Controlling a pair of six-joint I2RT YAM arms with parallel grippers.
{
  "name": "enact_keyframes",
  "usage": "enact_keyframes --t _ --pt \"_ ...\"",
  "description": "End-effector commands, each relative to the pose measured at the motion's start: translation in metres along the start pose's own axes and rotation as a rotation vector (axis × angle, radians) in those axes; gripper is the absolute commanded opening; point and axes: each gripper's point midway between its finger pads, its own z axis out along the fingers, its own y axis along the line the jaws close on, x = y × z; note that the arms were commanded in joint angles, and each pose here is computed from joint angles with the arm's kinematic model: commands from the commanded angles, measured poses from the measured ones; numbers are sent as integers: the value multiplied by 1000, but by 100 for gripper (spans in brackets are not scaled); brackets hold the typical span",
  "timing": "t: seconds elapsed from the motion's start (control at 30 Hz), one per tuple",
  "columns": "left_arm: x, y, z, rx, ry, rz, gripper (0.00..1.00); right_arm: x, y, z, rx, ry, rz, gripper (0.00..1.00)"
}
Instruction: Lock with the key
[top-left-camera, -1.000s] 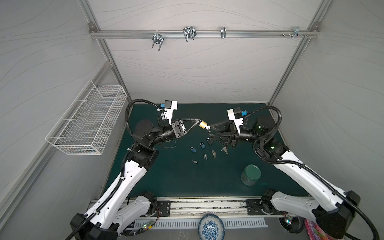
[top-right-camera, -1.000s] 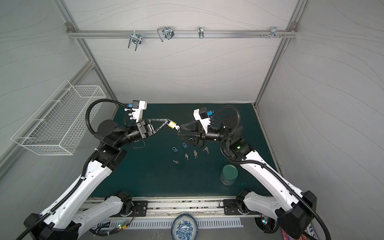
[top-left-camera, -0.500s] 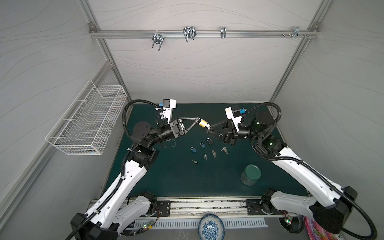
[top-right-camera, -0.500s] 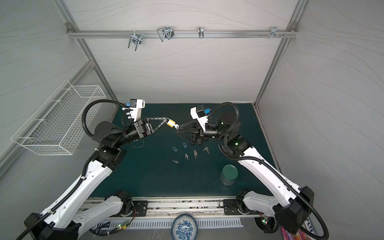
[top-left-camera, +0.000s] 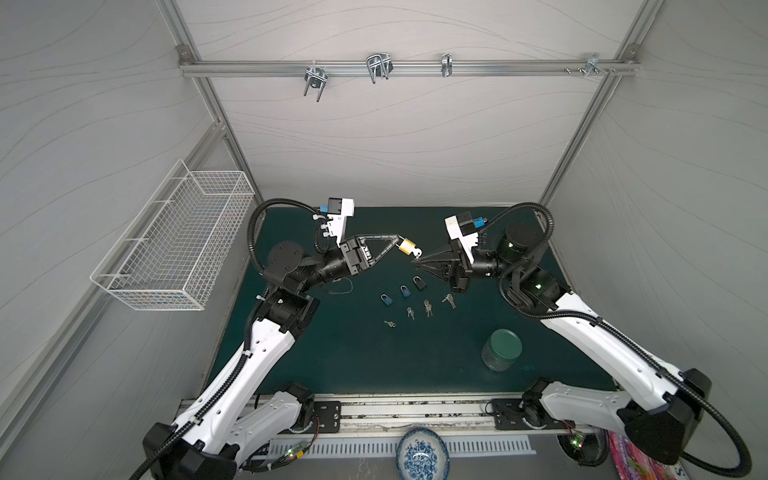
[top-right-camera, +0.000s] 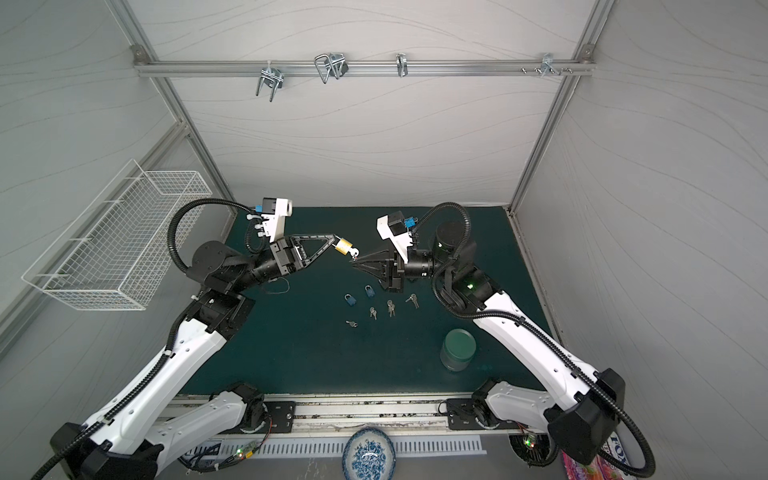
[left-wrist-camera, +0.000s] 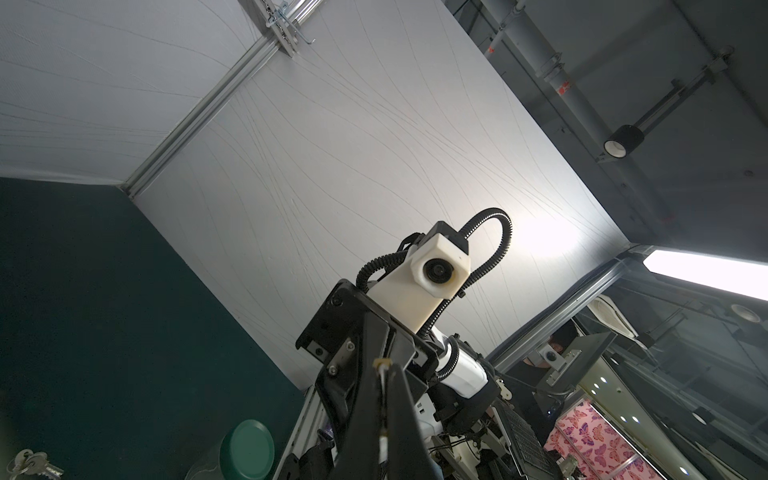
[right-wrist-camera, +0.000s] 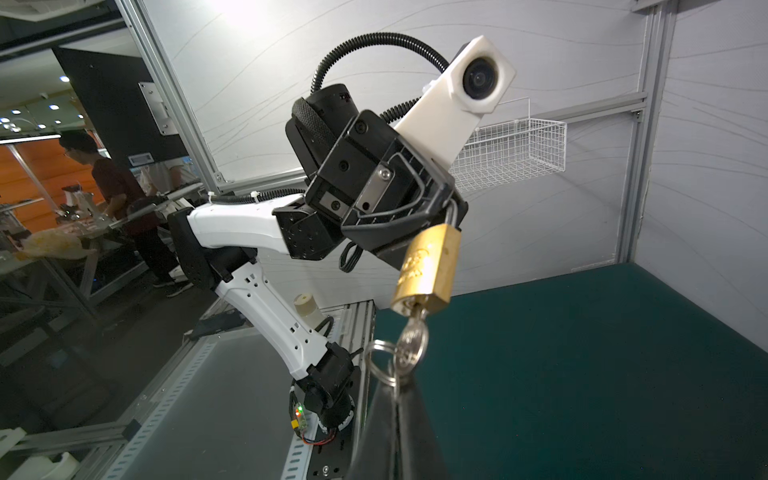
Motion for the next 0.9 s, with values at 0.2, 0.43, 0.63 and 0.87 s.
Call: enact_keyframes --t 0.2,0.43,0.63,0.87 --pt "-18 -31 -3 62 -33 91 0 -2 17 -13 12 1 -42 0" --pt "-26 -34 -9 58 -50 103 0 7 24 -24 28 14 -27 0" --pt "-26 -29 -13 40 -51 101 0 16 23 -29 54 36 -3 0" --pt "-9 32 -32 -313 -19 83 0 64 7 -24 156 200 91 0"
